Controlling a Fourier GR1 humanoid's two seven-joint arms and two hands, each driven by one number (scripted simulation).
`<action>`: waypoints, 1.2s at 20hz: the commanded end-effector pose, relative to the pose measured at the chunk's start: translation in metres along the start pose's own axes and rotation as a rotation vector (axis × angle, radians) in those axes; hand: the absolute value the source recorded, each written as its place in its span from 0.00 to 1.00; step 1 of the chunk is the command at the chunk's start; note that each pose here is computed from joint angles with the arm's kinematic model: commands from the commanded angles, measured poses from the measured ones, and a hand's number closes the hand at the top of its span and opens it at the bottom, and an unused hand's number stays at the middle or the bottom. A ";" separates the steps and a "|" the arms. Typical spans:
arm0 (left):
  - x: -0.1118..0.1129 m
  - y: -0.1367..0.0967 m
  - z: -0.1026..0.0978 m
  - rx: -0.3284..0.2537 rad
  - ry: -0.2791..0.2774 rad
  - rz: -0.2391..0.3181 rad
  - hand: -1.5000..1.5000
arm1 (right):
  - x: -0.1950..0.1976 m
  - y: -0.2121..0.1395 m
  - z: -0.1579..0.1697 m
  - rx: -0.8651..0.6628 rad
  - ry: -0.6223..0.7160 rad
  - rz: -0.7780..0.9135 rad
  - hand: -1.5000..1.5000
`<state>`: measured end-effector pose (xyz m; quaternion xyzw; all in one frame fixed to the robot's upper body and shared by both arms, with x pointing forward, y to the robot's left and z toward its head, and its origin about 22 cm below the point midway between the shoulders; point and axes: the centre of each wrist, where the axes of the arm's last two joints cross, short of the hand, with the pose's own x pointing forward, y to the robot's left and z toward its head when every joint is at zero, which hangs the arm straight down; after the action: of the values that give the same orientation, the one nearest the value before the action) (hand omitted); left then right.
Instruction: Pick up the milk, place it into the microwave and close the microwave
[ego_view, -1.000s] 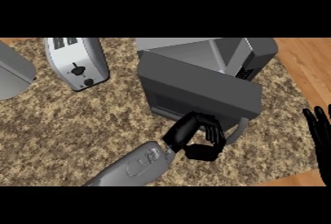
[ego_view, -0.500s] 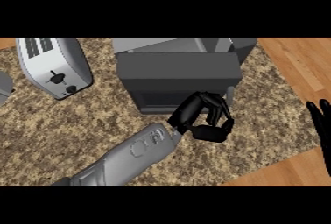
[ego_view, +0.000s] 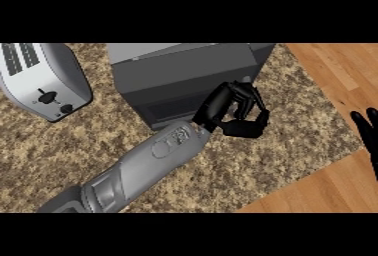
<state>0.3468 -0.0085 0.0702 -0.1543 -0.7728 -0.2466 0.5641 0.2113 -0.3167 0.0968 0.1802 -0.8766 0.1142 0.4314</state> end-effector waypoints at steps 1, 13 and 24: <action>0.011 0.003 -0.015 0.020 -0.020 -0.005 1.00 | 0.006 -0.001 -0.008 0.032 -0.010 -0.012 0.00; 0.018 0.012 -0.028 0.113 -0.010 0.006 1.00 | 0.025 -0.018 -0.023 0.057 -0.002 0.033 0.00; 0.015 0.010 -0.025 0.160 -0.034 0.007 1.00 | 0.038 -0.030 -0.035 0.087 0.005 0.066 0.00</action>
<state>0.3675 0.0102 0.0767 -0.1031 -0.7936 -0.1440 0.5821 0.2253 -0.3353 0.1449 0.1742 -0.8765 0.1609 0.4189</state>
